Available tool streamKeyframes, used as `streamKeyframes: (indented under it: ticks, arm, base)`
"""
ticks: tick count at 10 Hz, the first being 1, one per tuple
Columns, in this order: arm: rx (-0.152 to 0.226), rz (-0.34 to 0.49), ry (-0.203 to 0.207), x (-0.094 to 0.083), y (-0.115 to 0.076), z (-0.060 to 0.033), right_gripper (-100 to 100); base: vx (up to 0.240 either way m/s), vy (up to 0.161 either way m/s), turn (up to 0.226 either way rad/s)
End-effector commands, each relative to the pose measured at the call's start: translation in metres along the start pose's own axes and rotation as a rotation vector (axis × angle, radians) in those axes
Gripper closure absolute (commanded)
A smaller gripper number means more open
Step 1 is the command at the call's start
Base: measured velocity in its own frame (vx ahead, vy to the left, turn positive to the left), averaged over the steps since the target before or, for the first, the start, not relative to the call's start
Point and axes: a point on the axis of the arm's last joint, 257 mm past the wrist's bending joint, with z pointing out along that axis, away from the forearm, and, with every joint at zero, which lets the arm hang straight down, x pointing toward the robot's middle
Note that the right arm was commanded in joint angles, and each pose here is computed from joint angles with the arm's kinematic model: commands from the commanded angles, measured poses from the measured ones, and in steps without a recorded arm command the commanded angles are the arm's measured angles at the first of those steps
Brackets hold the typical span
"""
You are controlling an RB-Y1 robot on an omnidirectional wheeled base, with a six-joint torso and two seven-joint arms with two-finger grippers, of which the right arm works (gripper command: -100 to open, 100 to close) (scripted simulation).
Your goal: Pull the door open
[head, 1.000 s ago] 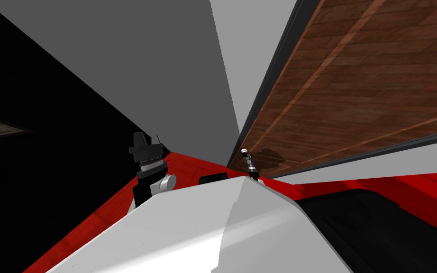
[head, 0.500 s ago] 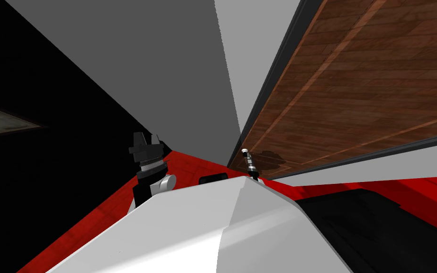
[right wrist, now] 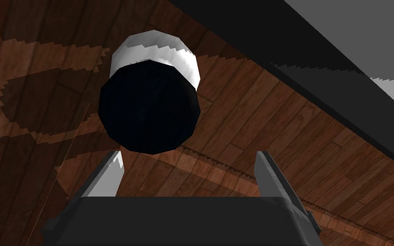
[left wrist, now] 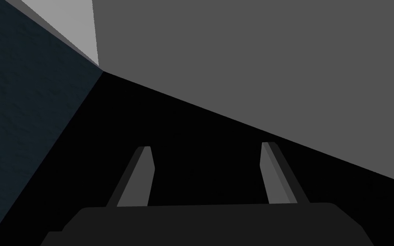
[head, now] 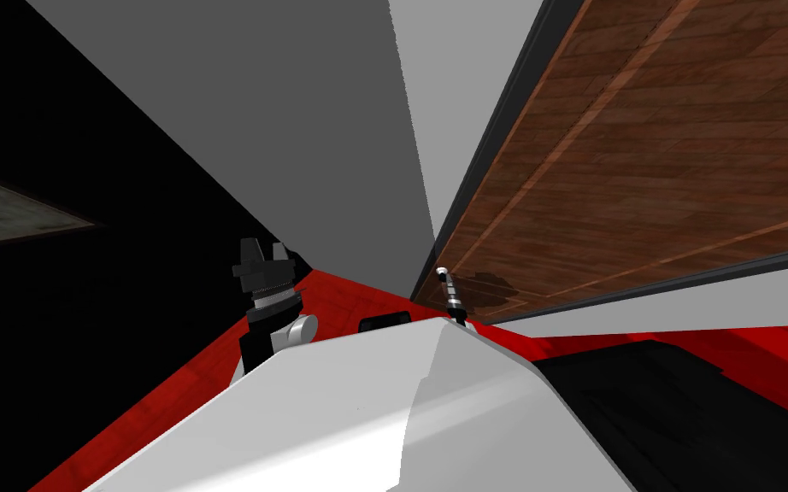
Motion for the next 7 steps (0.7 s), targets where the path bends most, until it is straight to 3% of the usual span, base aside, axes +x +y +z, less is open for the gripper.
streamKeyframes:
  ticks: [1,7]
  arm:
    - [0.002,0.034,-0.003,-0.0006,-0.0001,0.0005,-100]
    - [0.012,0.234,-0.031,-0.0055,-0.0031,0.0029,-100]
  base:
    - [-0.023,-0.002,0.013]
    - [-0.035,0.004,0.04]
